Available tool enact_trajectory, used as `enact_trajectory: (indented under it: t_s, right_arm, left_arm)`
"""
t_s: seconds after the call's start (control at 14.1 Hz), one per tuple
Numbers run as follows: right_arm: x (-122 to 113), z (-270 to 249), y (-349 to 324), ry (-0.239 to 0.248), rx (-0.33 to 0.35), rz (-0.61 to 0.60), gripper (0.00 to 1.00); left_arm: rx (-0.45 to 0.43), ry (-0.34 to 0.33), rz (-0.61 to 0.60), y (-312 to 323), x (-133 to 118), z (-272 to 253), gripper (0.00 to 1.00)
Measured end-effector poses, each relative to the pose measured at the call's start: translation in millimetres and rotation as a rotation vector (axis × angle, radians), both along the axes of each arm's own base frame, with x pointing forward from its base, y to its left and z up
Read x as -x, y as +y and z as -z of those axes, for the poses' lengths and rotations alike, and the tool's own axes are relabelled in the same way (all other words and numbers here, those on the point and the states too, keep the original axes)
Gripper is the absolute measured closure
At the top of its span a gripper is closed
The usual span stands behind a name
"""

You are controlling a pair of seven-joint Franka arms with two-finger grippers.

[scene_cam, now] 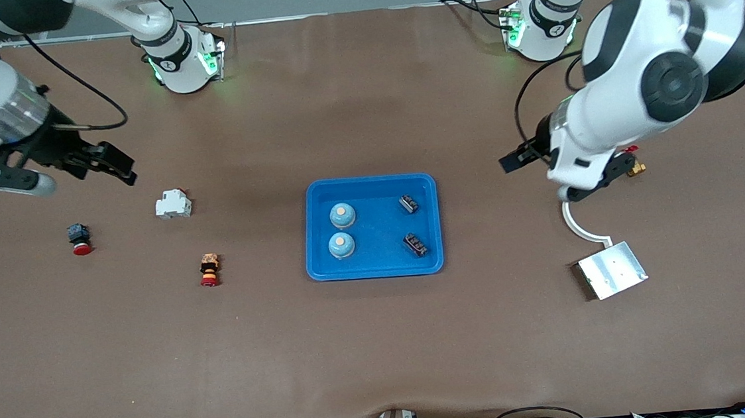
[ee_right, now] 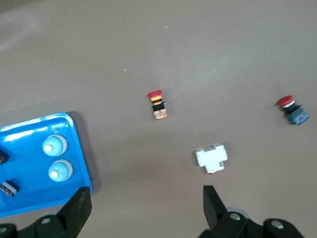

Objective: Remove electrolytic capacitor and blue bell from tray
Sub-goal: 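Move the left gripper to a capacitor while the right gripper reaches a bell, then grasp the capacitor with the left gripper while the right gripper grasps the bell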

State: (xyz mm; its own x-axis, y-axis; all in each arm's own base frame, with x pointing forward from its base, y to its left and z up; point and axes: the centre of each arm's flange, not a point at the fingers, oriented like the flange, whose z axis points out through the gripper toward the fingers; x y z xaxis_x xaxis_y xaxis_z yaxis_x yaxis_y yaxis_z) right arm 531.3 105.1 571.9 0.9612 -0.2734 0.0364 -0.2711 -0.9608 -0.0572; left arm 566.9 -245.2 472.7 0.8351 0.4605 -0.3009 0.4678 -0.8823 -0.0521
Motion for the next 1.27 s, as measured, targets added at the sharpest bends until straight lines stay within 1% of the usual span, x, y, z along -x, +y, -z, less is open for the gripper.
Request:
enact_trajectory:
  t_s: [0.14,0.28,0.35,0.64,0.78,0.99,1.13,1.27]
  right_arm:
    - [-5,19,23,0.016,-0.004,0.032,0.00]
    - [-12,43,52,0.026,-0.011,0.079,0.00]
    - [-16,57,69,0.027,-0.016,0.110,0.00]
    - [-30,118,128,0.028,-0.040,0.204,0.00]
    - [-33,147,151,0.036,-0.044,0.214,0.00]
    - [-39,179,162,0.053,-0.041,0.230,0.00]
    - [-37,194,173,0.065,-0.038,0.245,0.00]
    - [-32,209,193,0.063,-0.044,0.255,0.00]
  left_arm:
    - [-0.019,0.005,-0.039,-24,-9,24,0.00]
    - [-0.024,0.003,-0.040,-45,-17,49,0.00]
    - [-0.023,-0.012,-0.055,-53,-22,62,0.00]
    - [0.004,-0.106,-0.159,-78,-44,101,0.00]
    - [0.013,-0.131,-0.187,-97,-44,119,0.00]
    - [0.010,-0.143,-0.218,-120,-41,155,0.00]
    - [0.006,-0.145,-0.225,-128,-41,180,0.00]
    - [0.001,-0.142,-0.226,-131,-41,202,0.00]
